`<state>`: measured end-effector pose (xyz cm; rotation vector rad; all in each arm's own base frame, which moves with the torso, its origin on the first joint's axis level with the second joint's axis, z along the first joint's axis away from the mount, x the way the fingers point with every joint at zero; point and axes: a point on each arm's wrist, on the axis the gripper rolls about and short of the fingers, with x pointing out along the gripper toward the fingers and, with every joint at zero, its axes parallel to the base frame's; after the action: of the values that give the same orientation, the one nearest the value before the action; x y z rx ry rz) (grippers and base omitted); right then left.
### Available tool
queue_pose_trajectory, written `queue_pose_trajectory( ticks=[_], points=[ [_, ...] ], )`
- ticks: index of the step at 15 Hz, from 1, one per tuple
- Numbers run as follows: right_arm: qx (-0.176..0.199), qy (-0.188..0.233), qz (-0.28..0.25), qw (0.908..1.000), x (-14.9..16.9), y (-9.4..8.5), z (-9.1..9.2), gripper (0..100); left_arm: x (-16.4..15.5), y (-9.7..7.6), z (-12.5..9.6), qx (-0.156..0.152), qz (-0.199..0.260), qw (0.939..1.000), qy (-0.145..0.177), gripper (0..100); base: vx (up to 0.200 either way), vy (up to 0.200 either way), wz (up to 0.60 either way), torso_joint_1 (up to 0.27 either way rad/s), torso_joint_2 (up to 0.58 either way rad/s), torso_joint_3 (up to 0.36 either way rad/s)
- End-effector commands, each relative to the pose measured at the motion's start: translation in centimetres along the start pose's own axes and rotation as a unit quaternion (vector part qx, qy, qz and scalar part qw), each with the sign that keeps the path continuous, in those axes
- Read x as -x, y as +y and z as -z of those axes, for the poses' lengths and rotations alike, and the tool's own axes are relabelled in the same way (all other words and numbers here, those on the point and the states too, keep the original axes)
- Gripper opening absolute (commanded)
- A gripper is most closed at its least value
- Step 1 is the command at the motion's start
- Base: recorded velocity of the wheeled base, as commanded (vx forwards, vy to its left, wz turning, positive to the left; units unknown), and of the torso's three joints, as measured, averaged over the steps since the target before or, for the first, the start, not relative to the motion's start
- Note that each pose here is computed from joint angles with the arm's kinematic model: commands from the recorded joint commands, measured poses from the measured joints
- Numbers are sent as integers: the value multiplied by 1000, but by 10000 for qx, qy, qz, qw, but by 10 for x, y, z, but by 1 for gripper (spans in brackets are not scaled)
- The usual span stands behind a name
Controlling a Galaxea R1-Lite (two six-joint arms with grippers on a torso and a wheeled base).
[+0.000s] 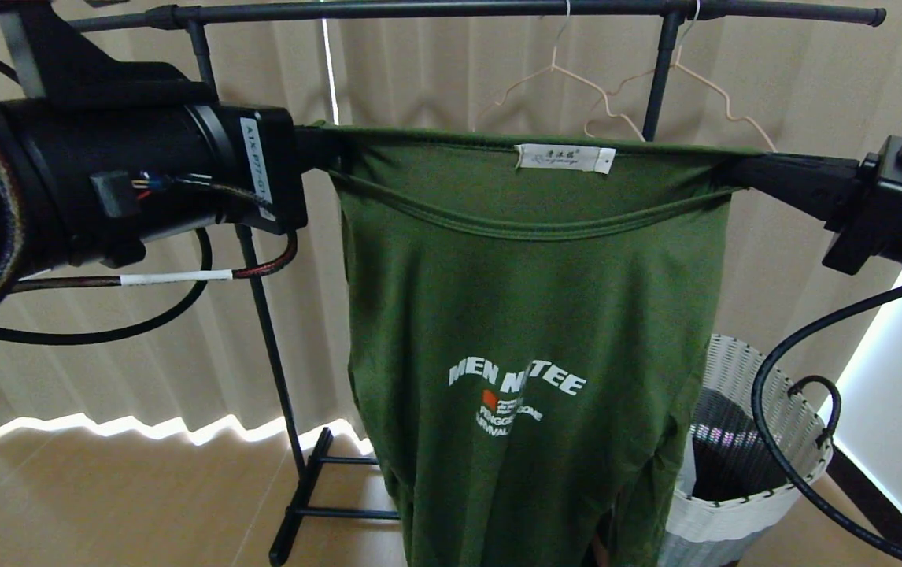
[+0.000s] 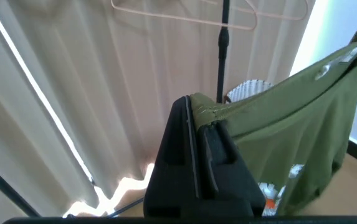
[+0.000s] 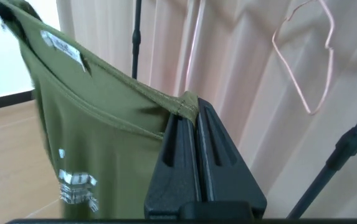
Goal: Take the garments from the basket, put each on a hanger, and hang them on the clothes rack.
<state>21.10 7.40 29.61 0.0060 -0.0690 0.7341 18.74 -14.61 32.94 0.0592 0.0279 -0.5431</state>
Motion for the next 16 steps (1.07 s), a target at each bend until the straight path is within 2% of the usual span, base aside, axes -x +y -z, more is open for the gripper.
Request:
queue_pose_trajectory(
  ticks=[1,2,6,10,11,13,14,16],
  points=[
    [-1,-1,-4,10000,0,0,0,0,-1,0,4,-30,-1,10000,71,0,0,0,0,0,0,0],
    [-18,34,-3,10000,1,0,0,100,-1,0,5,-38,-16,10000,79,0,0,0,0,0,0,0],
    [-44,89,-10,9999,2,1,5,100,-2,1,7,-50,-52,9999,119,0,0,0,0,0,0,0],
    [-76,123,-194,9997,13,13,9,100,-12,22,16,-225,-504,9979,329,0,0,0,0,0,0,0],
    [-84,136,-216,9996,13,14,10,100,-12,23,17,-226,-518,9978,345,0,0,0,0,0,0,0],
    [-173,317,-406,9985,17,24,25,100,-17,25,27,-252,-710,9956,550,0,0,0,0,0,0,0],
    [-167,303,-421,9985,19,26,24,100,-21,30,30,-255,-920,9936,610,0,0,0,0,0,0,0],
    [-166,282,-437,9985,20,26,23,100,-23,36,30,-255,-1063,9920,629,0,0,0,0,0,0,0]
  ],
)
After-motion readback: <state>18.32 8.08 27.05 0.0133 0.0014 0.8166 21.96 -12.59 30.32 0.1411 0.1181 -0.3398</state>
